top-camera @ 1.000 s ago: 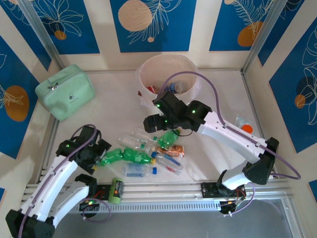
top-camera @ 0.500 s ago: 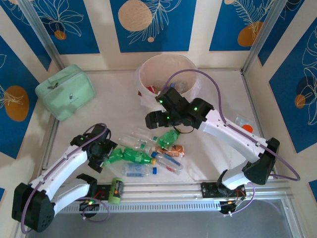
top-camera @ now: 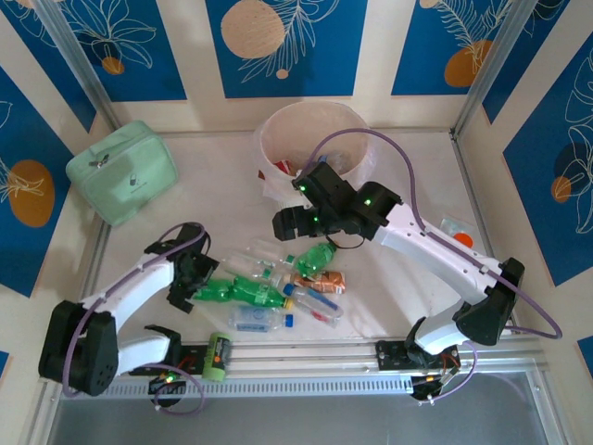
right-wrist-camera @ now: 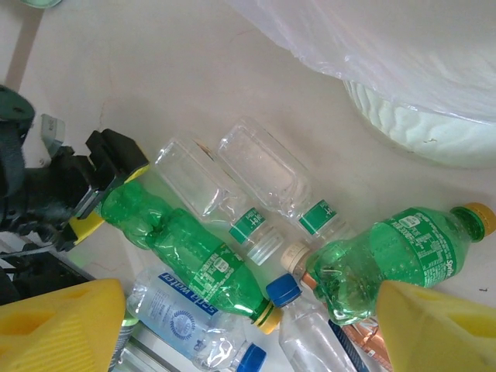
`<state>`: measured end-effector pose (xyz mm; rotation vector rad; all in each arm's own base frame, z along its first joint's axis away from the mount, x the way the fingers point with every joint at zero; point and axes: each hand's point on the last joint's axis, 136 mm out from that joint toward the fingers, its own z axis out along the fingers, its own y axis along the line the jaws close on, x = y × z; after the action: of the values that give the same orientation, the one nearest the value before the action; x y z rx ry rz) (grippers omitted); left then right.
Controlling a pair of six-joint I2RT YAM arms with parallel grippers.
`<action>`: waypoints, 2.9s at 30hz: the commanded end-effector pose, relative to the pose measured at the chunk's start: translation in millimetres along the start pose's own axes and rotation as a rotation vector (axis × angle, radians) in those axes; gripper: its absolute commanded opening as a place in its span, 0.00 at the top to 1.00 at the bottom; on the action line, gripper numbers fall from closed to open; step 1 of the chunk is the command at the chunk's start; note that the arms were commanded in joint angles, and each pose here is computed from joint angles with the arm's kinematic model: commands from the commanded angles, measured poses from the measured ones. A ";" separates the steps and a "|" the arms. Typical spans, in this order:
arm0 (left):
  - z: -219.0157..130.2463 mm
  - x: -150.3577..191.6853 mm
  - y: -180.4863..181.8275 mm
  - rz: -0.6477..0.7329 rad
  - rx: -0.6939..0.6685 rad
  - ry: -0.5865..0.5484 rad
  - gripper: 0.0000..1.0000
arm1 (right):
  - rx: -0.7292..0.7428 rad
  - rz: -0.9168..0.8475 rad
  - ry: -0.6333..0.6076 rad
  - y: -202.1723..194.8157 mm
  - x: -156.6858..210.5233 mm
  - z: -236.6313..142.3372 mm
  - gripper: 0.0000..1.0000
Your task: Put the plastic bottles in the bin
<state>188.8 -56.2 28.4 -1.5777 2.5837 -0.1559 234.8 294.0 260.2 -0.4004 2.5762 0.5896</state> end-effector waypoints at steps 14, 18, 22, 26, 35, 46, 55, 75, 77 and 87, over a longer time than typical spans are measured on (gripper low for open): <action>0.1 -16.2 -23.3 0.036 0.057 -0.026 0.24 | -0.023 0.046 -0.041 4.1 -3.5 -15.2 0.24; -7.4 -19.9 -26.8 0.046 0.089 -0.043 0.27 | -0.041 0.070 -0.079 3.7 -7.9 -23.0 0.25; -24.6 -28.8 -34.8 0.055 0.144 -0.067 0.30 | -0.079 0.091 -0.093 8.2 -9.7 -30.4 0.25; -62.0 -43.6 -56.9 0.081 0.281 -0.123 0.31 | -0.166 0.111 -0.100 23.0 -11.0 -38.1 0.25; -169.3 -48.8 -130.1 0.147 0.740 -0.164 0.36 | -0.396 0.120 -0.095 69.6 -21.0 -49.8 0.25; -298.0 -0.8 -210.9 0.310 1.333 0.039 0.41 | -0.535 0.094 -0.086 108.9 -49.0 -57.8 0.15; -354.3 42.1 -223.4 0.444 1.616 0.202 0.41 | -0.521 0.097 -0.083 111.1 -67.8 -52.7 0.06; -363.6 81.1 -233.5 0.582 1.679 0.331 0.05 | -0.585 0.129 -0.151 103.3 -105.3 -73.6 0.43; -360.1 77.8 -232.3 0.615 1.635 0.261 0.00 | -0.556 0.131 -0.174 95.4 -111.6 -75.8 0.43; -332.0 35.4 -190.9 0.837 1.226 -0.276 0.01 | -0.376 0.222 -0.285 21.6 -152.7 -77.6 0.43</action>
<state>292.8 -182.6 428.0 -0.1116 1.7774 -1.3178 312.0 316.4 407.2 -0.1635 2.2462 1.2001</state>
